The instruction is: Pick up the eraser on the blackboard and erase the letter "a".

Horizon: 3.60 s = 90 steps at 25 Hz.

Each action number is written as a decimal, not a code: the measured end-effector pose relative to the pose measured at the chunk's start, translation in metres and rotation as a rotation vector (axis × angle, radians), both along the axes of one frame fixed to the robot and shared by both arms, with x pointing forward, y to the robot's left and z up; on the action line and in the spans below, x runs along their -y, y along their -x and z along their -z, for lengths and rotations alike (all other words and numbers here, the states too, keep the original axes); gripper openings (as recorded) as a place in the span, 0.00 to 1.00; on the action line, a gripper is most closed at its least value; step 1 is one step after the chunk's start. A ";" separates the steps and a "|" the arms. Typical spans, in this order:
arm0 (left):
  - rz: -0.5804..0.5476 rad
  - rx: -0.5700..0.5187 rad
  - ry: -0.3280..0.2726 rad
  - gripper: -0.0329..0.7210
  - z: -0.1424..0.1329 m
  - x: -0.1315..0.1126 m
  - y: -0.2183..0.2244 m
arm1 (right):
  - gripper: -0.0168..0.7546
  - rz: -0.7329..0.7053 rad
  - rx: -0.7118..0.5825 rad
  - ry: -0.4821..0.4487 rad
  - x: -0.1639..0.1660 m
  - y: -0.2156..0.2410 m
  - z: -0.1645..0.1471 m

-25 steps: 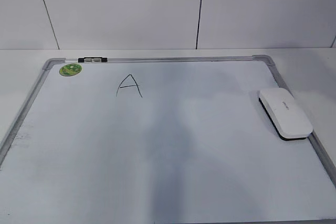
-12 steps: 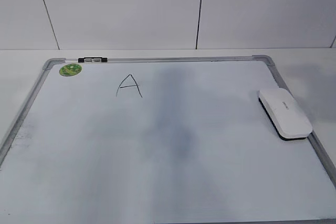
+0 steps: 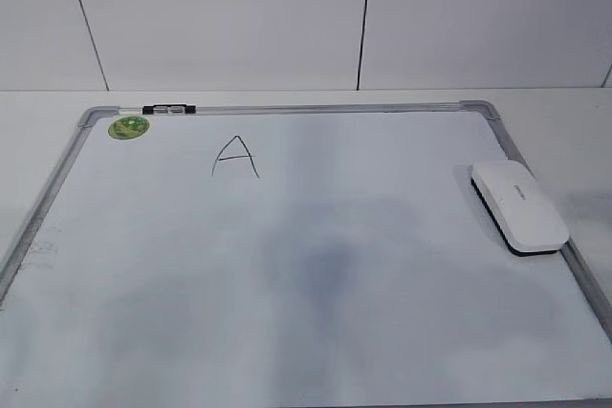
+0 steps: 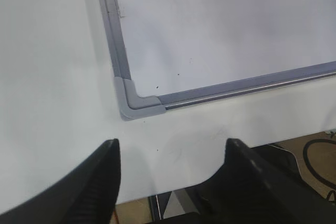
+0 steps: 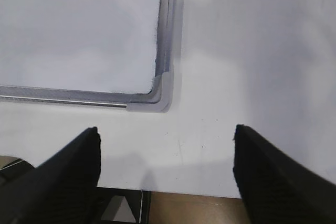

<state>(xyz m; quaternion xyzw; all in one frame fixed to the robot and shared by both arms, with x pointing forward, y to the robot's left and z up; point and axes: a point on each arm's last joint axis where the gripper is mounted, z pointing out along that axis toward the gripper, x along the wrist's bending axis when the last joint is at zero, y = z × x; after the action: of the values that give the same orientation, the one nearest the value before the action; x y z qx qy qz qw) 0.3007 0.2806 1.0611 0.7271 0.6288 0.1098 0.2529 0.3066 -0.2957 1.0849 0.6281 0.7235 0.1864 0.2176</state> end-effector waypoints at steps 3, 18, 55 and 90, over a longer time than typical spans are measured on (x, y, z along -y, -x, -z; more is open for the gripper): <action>0.000 0.029 -0.005 0.72 0.003 0.000 0.009 | 0.79 -0.009 0.039 -0.002 0.003 0.015 0.016; -0.023 0.033 -0.057 0.77 0.013 -0.005 0.014 | 0.79 -0.009 0.205 0.018 0.011 0.041 0.035; -0.066 0.121 -0.065 0.77 0.020 -0.008 0.004 | 0.79 -0.014 0.204 0.020 0.010 0.039 0.041; -0.077 0.490 -0.056 0.70 0.009 -0.008 0.060 | 0.79 0.159 0.324 0.030 0.015 0.058 0.039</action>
<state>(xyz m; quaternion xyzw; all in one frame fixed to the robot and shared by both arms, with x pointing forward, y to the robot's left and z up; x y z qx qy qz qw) 0.2404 0.2883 1.0522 0.6609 0.5729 0.3096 0.3731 0.2484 -0.3109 1.0463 0.6420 0.6296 0.2566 0.3545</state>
